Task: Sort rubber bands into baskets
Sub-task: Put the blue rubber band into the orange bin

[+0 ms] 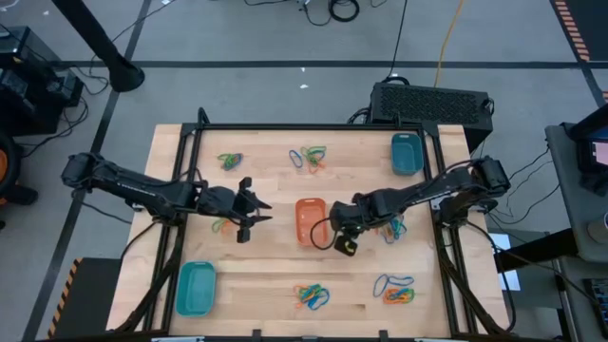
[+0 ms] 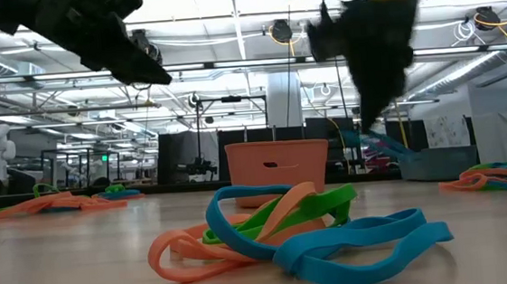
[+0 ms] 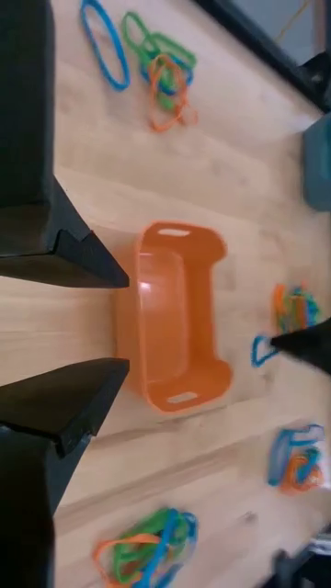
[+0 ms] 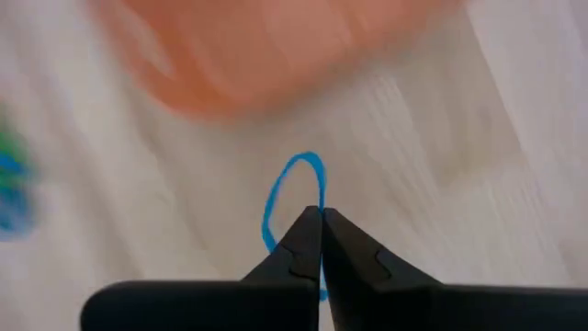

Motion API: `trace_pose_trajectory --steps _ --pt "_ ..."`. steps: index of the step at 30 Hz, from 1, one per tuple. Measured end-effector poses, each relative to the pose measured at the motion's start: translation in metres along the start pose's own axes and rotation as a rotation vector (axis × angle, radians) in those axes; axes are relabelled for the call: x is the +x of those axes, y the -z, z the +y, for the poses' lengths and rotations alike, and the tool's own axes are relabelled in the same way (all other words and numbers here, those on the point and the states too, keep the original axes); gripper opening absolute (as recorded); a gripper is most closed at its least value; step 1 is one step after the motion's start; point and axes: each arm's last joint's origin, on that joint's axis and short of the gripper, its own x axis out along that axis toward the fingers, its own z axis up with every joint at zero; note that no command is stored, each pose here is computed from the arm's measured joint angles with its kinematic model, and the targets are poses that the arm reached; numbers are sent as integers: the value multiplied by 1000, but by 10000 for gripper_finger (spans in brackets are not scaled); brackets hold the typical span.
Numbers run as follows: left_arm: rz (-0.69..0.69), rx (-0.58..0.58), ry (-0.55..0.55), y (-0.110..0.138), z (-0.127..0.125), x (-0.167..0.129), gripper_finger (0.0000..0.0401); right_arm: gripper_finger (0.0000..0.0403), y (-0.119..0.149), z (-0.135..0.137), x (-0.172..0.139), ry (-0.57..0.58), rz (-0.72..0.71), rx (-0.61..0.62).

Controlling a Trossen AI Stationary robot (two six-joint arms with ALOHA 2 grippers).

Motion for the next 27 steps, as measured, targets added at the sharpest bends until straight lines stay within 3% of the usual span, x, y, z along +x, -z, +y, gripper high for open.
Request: trace_pose_trajectory --steps 6,13,27 --pt "-156 -18 20 10 2 -9 143 0 -25 23 -18 -96 -243 -58" --pt "-191 -14 129 9 -1 -10 143 0 -47 19 -8 -83 -389 -29" --pt "-191 -14 136 9 -1 -10 143 19 -52 4 38 -30 -270 71"
